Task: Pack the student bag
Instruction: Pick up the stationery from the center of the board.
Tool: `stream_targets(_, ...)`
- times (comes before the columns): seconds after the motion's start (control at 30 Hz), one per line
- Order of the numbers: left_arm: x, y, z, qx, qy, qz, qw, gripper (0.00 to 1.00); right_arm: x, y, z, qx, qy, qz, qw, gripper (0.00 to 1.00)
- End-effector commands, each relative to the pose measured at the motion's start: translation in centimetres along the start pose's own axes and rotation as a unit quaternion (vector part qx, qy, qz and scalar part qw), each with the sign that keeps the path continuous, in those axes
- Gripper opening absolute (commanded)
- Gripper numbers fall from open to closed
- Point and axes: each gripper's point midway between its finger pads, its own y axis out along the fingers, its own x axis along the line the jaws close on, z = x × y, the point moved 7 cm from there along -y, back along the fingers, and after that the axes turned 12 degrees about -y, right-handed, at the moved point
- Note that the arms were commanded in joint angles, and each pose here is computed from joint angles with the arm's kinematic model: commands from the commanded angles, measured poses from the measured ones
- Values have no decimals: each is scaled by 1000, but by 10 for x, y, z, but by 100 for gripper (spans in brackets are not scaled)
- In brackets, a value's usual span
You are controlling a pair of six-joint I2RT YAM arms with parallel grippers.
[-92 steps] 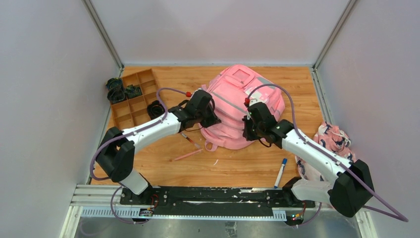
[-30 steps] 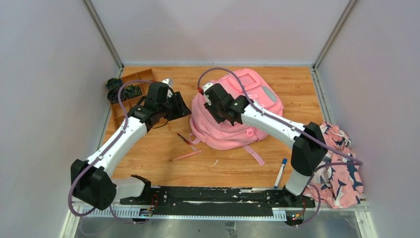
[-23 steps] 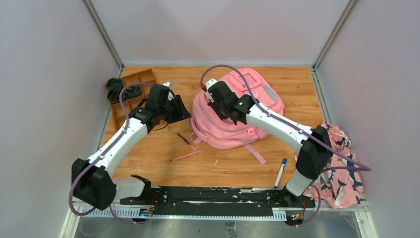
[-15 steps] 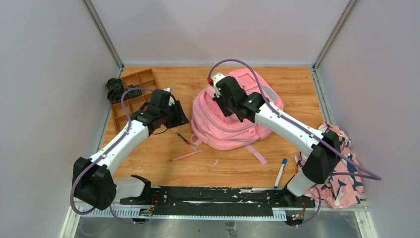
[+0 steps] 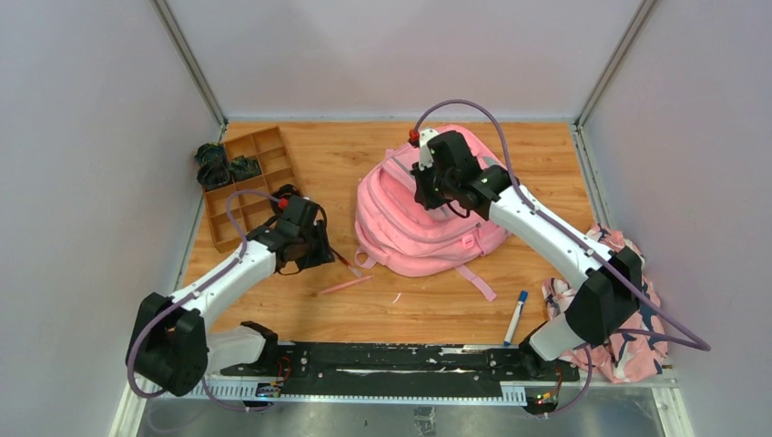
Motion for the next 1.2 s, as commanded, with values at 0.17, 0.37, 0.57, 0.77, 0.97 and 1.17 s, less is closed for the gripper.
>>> stream_targets(0.17,-19,44,-4,-11,-63,-94,994,47,1,-9,-4,-28,19,-15,999,0)
stream_targets(0.37,-34,55,2,-17,-81,-93,992,48,2,-12,0,-27,20,-16,999,0)
stream_targets(0.57,-27,71,5,-13,-78,-159,984,49,4,-12,3,-25,20,-21,999,0)
stream_targets(0.77,-17,88,15,6,-77,-199,977,42,3,-14,7,-22,23,-17,999,0)
stream_targets(0.97,-25,84,4,-20,-83,-197,977,17,2,-19,6,-28,23,-10,999,0)
stream_targets(1.17,-57,53,-40,-84,-73,-168,980,0,1,-24,7,-28,20,-7,999,0)
